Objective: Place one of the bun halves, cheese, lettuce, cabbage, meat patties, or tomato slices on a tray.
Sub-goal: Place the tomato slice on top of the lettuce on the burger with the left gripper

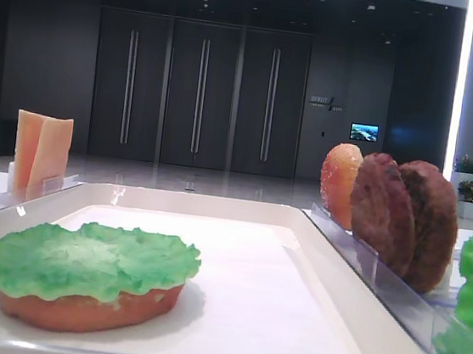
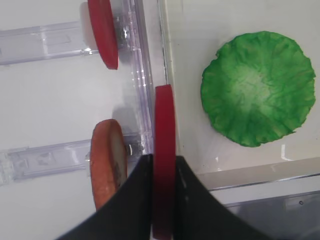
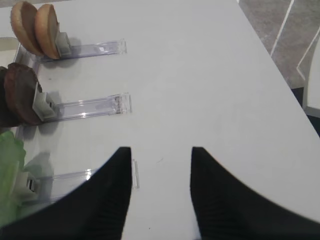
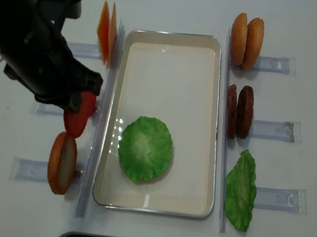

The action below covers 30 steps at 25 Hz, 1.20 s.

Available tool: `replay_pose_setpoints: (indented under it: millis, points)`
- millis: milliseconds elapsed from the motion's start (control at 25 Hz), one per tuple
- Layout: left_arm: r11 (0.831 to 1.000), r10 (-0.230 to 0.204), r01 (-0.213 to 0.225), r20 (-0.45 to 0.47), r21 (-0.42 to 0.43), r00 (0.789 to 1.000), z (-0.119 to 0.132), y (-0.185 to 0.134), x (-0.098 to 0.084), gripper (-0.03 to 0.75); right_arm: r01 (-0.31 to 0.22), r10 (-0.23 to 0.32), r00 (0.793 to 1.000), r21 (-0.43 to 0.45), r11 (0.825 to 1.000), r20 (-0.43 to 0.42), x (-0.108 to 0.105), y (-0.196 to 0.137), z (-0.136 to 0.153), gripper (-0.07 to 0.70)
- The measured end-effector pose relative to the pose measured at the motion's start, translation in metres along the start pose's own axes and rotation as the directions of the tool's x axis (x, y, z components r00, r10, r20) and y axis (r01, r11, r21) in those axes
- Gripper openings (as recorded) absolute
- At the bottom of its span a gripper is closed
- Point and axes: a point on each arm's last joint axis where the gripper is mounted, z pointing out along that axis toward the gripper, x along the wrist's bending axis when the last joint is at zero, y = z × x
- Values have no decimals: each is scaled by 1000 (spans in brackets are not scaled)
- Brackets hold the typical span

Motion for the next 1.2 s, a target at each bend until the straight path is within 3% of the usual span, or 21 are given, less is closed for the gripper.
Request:
replay_pose_setpoints:
  millis: [200, 480, 960, 1040, 1200]
  points:
    - [999, 26, -22, 110, -34, 994, 7, 0, -9, 55, 0, 0, 1000, 0, 1000, 0, 0, 0, 0, 275]
    - [995, 52, -24, 296, -98, 954, 26, -5, -24, 55, 0, 0, 1000, 0, 1000, 0, 0, 0, 0, 275]
    - [993, 84, -19, 611, -113, 787, 52, -20, -48, 55, 0, 0, 1000, 0, 1000, 0, 0, 0, 0, 274]
    - [993, 71, 5, 652, -114, 755, 55, -21, -45, 55, 0, 0, 1000, 0, 1000, 0, 0, 0, 0, 274]
    - [990, -2, 108, 749, -93, 662, 65, -24, -22, 55, 0, 0, 1000, 0, 1000, 0, 0, 0, 0, 274]
